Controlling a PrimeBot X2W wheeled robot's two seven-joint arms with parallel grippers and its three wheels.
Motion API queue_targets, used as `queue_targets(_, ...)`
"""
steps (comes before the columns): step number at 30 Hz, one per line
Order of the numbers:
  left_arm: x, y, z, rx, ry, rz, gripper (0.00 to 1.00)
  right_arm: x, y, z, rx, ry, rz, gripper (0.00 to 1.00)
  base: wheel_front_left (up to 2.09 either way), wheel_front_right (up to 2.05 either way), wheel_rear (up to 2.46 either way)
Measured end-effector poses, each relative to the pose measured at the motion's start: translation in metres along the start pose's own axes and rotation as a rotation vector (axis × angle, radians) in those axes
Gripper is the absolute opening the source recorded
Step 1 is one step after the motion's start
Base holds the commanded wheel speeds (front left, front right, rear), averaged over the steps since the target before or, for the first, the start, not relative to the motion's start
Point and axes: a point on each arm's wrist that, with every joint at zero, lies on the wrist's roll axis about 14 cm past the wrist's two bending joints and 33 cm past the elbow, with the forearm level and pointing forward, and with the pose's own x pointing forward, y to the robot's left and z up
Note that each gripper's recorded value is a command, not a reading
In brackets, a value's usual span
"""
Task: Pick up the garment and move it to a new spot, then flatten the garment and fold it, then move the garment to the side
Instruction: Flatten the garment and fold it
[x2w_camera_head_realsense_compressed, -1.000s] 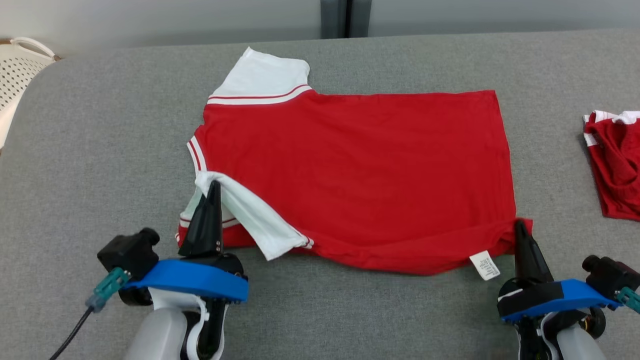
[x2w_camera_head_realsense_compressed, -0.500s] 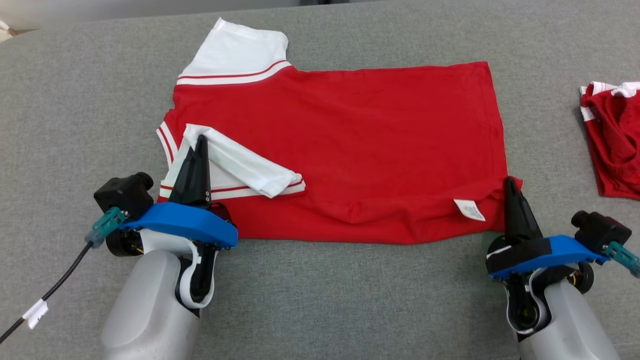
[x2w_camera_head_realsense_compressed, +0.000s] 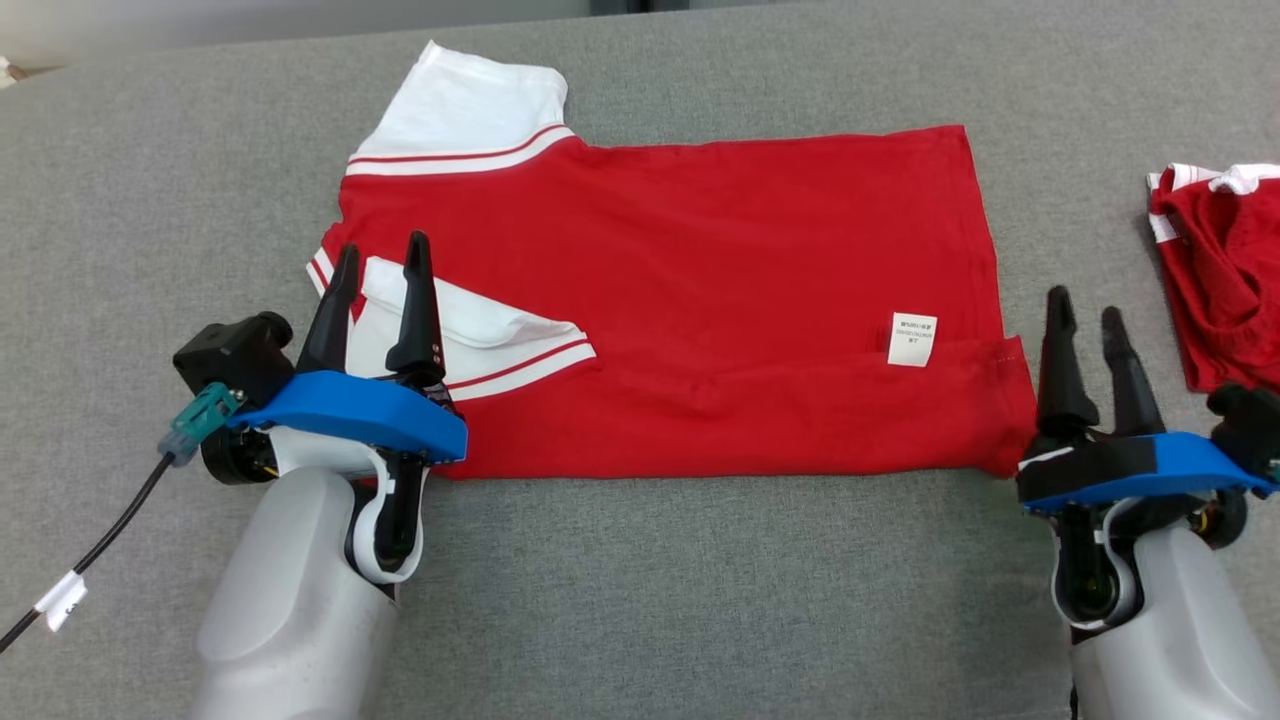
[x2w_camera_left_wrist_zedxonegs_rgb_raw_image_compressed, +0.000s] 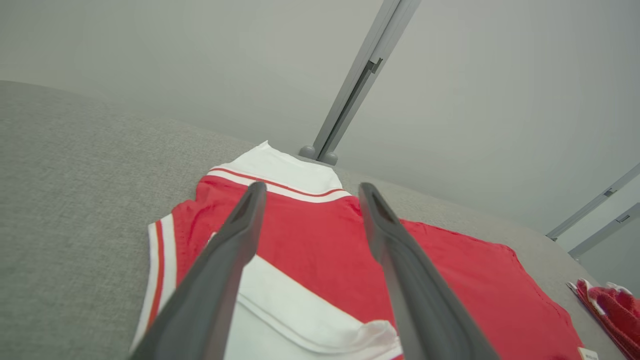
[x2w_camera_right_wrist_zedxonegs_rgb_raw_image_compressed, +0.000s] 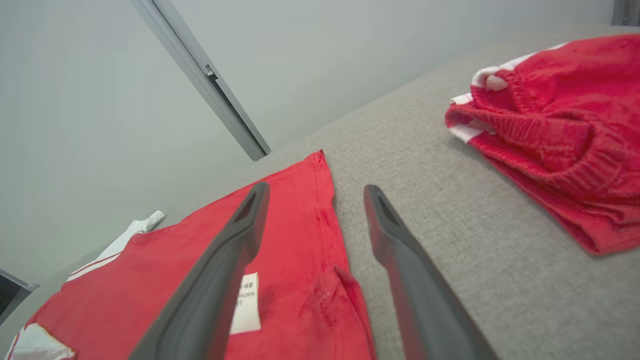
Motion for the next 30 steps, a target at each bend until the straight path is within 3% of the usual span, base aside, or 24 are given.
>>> queue_targets(6, -0.023, 0.007, 0.007, 0.004, -0.021, 0.008, 1.0, -0.019, 0.002, 0.018, -0.092, -0.049, 0.026, 1.0, 0.0, 0.0, 0.0)
queue_targets(14, -0.063, 0.053, 0.005, 0.054, 0.118, 0.138, 1.0, -0.044, 0.008, 0.025, -0.227, -0.054, 0.068, 1.0, 0.0, 0.0, 0.0)
queue_targets(22, -0.092, 0.067, -0.041, -0.052, 0.378, 0.235, 1.0, -0.052, 0.005, 0.023, -0.246, -0.024, 0.067, 1.0, 0.0, 0.0, 0.0)
queue_targets(30, -0.106, 0.076, -0.065, -0.068, 0.487, 0.31, 1.0, -0.054, -0.004, 0.019, -0.252, -0.007, 0.044, 1.0, 0.0, 0.0, 0.0)
